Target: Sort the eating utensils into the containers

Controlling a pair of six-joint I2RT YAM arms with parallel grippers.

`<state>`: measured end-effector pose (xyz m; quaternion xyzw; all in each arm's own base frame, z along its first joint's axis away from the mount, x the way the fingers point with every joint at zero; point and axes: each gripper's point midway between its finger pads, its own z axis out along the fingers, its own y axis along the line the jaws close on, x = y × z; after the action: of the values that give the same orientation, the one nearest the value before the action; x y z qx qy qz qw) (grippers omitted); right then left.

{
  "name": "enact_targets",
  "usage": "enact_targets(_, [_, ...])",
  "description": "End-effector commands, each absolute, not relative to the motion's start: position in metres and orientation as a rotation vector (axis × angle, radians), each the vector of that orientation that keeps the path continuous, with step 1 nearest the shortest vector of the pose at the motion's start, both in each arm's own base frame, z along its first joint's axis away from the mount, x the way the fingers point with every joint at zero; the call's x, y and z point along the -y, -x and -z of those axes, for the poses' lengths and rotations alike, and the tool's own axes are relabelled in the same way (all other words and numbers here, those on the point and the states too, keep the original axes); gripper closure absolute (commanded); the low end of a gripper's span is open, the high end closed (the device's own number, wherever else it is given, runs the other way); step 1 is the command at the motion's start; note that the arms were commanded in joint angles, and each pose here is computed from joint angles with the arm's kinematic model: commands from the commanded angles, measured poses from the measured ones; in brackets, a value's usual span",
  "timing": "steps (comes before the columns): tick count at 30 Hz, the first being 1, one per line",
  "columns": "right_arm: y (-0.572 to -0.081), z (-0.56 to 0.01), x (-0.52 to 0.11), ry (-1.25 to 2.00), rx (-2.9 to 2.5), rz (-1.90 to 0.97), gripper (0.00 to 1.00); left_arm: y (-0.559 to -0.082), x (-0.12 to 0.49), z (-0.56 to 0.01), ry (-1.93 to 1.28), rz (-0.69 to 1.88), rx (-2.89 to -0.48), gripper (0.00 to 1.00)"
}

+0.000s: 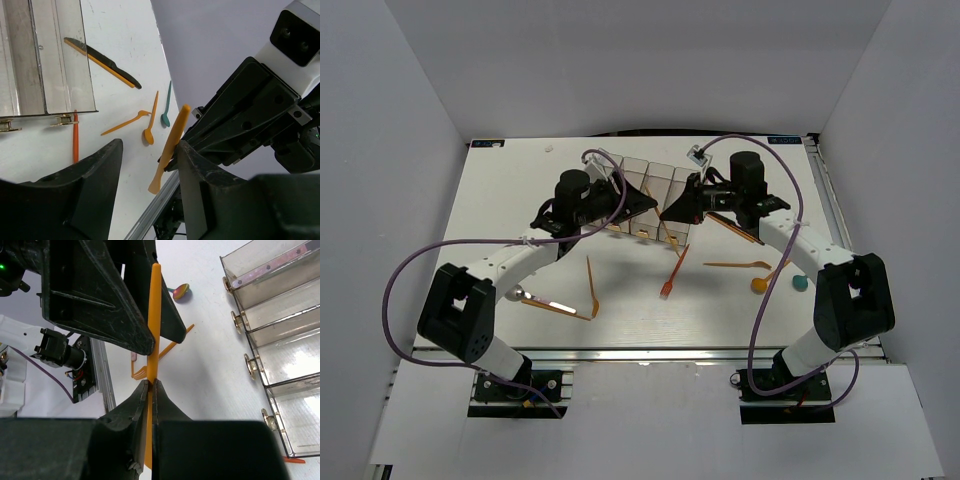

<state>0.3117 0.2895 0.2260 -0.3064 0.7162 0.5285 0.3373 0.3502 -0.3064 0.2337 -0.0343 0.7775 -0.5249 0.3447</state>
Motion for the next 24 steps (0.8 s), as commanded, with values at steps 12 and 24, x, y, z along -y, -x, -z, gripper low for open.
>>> enact_targets(12, [-0.301,-0.244,-0.291,0.841,-1.778,-1.410,1.00,-0.356,0.334,-0.255,-0.045,1.415,-1.976,0.98])
enact_targets(24, [-0.313,-0.256,-0.262,0.843,-1.737,-1.302,0.53,-0.416,0.254,-0.254,-0.122,0.816,-2.057,1.00])
